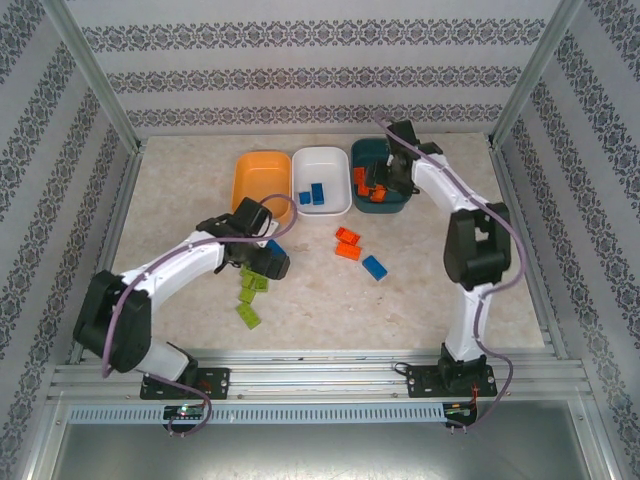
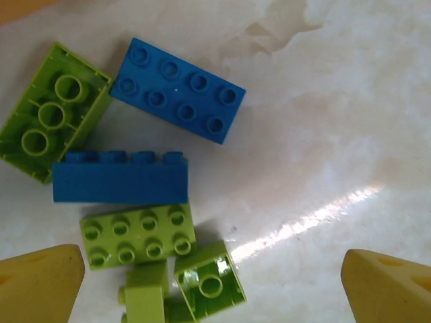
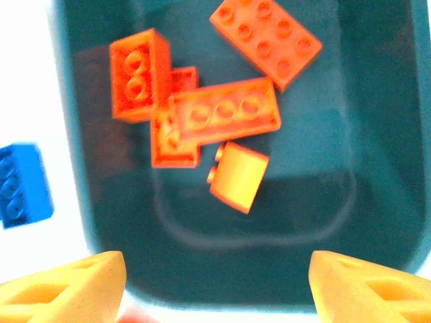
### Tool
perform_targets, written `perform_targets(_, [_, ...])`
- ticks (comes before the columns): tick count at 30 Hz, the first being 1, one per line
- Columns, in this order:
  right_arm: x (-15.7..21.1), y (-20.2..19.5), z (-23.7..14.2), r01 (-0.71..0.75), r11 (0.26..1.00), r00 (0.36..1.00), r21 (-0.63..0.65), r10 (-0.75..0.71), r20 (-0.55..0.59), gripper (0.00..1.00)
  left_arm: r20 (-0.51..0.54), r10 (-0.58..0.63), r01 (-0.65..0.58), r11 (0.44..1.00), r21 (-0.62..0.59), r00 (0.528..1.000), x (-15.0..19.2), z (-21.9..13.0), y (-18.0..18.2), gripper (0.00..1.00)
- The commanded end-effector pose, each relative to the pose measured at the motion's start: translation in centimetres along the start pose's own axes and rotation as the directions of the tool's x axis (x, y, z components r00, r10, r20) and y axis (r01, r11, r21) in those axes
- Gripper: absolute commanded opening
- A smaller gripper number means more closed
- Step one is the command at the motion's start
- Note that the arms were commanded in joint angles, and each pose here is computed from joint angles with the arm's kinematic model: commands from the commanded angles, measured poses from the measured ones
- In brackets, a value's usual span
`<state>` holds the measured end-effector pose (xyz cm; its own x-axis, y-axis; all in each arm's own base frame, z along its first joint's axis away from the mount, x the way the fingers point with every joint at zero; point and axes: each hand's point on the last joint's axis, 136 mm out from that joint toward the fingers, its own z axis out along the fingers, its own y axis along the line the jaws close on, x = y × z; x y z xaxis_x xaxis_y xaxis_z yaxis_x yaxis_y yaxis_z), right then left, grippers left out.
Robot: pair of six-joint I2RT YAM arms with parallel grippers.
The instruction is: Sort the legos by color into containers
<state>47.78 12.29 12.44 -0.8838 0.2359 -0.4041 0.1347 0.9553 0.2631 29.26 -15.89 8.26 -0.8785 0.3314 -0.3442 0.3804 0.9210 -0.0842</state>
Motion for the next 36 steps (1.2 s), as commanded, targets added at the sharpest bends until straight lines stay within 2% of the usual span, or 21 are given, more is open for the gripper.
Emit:
perform_targets(1, [0.7,2.6,-3.0,0.004,0.994,0.997,-0.111,0.005,0.077,0.73,-0.11,0.029,-0.036,0.997,-0.065,0.993,1.5,1.3,1.5,0.97])
perform_targets(10, [5.9,3.1,-6.2,0.026,0.988,0.997,-0.155,-0.014,0.076,0.73,-0.146,-0.004,-0.01,0.995,-0.097,0.989,1.1,3.0,2.8,0.92])
perform_targets(16, [8.2,3.4,-5.8,0.018,0.985,0.999,-0.174,-0.009,0.047,0.73,-0.141,-0.012,-0.007,0.991,-0.135,0.99,0.4,3.2,3.7,0.92])
perform_targets(20, [9.2,3.3,-4.8,0.003,0.984,1.0,-0.177,0.001,0.02,0.73,-0.126,-0.044,0.022,0.986,-0.167,0.991,0.1,3.0,4.9,0.93])
perform_targets(29, [10.1,3.6,-4.0,-0.001,0.983,1.0,-0.185,0.0,-0.005,0.72,-0.138,-0.059,0.039,0.988,-0.147,0.989,-0.9,4.2,5.3,0.93])
perform_targets(36, [10.4,3.3,-3.8,-0.004,0.984,1.0,-0.176,0.003,-0.007,0.72,-0.18,-0.062,0.037,0.99,-0.138,0.982,-0.4,5.5,5.2,0.88])
